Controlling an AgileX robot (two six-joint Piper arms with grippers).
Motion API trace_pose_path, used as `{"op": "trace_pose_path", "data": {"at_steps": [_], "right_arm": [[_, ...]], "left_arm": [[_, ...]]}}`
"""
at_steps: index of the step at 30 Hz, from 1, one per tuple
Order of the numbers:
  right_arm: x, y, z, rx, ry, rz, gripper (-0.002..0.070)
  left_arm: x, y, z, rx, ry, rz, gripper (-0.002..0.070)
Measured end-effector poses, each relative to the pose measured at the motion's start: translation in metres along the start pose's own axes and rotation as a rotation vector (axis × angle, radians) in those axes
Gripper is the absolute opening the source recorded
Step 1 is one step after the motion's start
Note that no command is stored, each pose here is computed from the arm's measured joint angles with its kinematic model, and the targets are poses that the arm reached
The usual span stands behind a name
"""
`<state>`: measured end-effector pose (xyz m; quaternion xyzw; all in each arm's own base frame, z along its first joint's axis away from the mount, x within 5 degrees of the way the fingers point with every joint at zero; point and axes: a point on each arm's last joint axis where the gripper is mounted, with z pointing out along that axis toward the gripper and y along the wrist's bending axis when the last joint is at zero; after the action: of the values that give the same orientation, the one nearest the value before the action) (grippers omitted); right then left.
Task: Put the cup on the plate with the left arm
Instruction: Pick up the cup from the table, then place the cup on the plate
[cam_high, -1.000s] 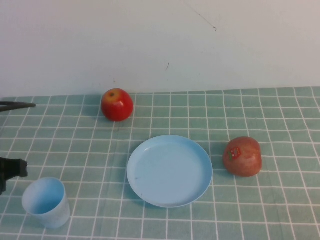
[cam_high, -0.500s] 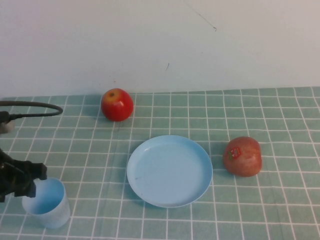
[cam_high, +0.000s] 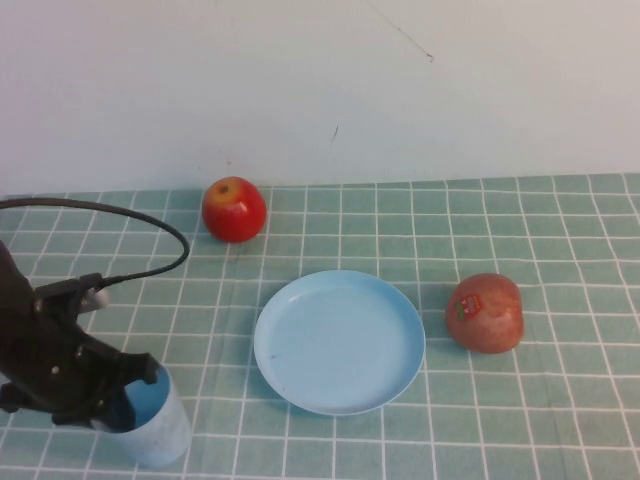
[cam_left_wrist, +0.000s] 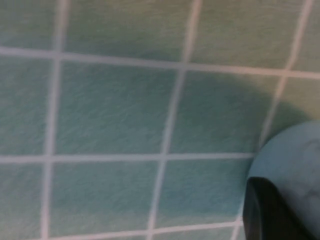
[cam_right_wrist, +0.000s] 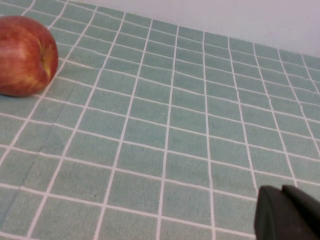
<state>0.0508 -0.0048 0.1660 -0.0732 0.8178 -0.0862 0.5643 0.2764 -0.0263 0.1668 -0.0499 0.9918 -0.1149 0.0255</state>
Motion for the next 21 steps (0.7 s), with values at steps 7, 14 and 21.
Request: {"op": "trace_pose_path", "data": {"at_steps": [7, 14, 21], "right_arm": [[0.000, 0.000, 0.000, 0.000, 0.000, 0.000, -0.0002], [0.000, 0.000, 0.000, 0.000, 0.000, 0.000, -0.0002], [0.000, 0.000, 0.000, 0.000, 0.000, 0.000, -0.0002]], "left_arm": [[-0.022, -0.022, -0.025, 0.094, -0.075, 0.064, 0.0015], [-0.041, -0.077, -0.065, 0.146, -0.199, 0.221, 0.0015], [-0.057, -0.131, -0.079, 0.192, -0.253, 0.372, 0.0015]]}}
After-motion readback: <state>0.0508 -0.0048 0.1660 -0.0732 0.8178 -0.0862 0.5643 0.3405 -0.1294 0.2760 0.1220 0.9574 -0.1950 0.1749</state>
